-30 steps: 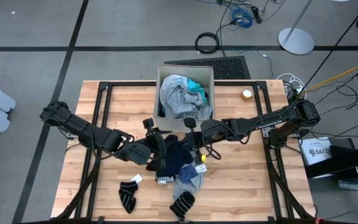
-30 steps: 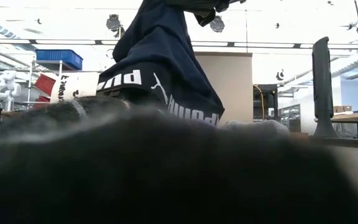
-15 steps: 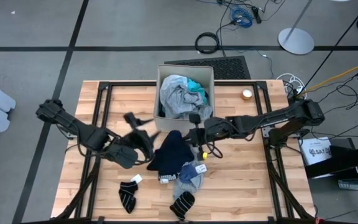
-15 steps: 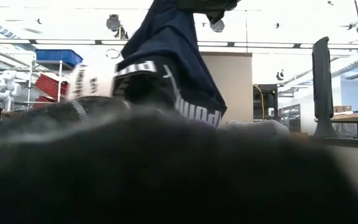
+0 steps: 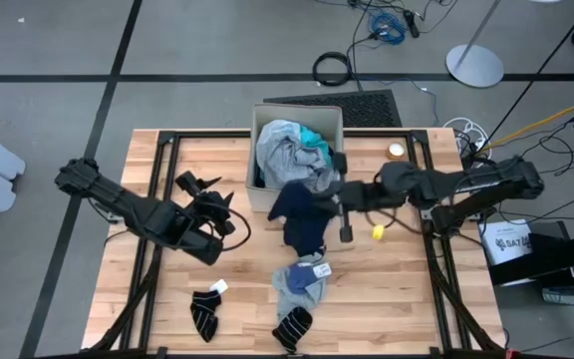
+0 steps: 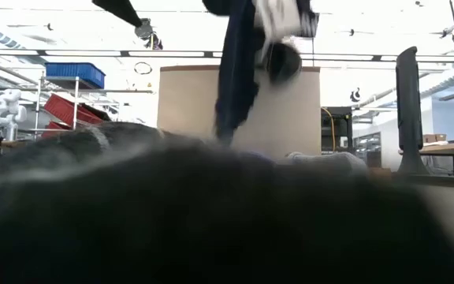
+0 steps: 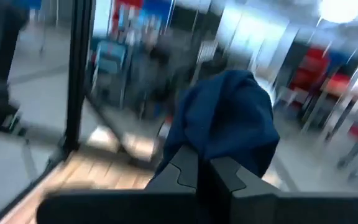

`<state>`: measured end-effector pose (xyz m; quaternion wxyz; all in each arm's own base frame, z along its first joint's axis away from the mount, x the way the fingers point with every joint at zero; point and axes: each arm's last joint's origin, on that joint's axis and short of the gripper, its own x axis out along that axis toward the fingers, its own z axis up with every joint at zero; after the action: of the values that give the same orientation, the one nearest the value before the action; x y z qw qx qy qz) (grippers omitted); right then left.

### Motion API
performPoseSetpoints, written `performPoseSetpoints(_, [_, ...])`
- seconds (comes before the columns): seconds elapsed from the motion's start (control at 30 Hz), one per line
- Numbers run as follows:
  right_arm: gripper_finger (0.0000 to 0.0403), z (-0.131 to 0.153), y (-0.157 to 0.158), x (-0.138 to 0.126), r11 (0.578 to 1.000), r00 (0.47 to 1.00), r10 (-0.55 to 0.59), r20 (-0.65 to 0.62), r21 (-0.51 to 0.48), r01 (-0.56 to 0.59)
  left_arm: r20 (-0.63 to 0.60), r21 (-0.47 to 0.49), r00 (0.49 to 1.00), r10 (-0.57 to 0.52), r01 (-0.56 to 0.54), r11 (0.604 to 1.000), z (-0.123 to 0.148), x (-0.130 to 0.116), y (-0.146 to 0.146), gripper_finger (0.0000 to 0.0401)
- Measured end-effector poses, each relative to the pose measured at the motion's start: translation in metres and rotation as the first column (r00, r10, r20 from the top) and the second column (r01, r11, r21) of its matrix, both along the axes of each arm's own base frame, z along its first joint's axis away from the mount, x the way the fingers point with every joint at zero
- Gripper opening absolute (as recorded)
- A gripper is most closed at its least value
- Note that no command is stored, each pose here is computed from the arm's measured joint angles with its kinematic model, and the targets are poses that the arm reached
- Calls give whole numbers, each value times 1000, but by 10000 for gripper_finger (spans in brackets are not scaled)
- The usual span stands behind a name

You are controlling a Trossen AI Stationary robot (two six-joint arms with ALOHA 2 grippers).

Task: Sort clothes
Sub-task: Put the blue boxer into the laundry bin

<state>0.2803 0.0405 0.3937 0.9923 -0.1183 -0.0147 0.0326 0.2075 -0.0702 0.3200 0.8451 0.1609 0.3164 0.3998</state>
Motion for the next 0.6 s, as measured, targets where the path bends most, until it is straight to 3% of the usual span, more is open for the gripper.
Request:
performPoseSetpoints(0.1, [0,21,-6,-6,999,982,-19,188,-26,24,3,-11,1000,22,-22,1000,-5,3,4,248])
performPoseSetpoints(0.3, [0,50,-29,-18,990,871,-106,479,-30,138,-46,-50,999,26,-29,998,-16,4,8,248])
performPoseSetpoints(0.43, [0,56,-54,-20,977,838,-187,513,9,213,-51,-49,998,37,-39,998,-17,4,11,248])
performPoseSetpoints(0.6, [0,56,-95,-8,951,844,-309,438,123,285,-41,-53,998,41,-43,998,-17,5,11,248])
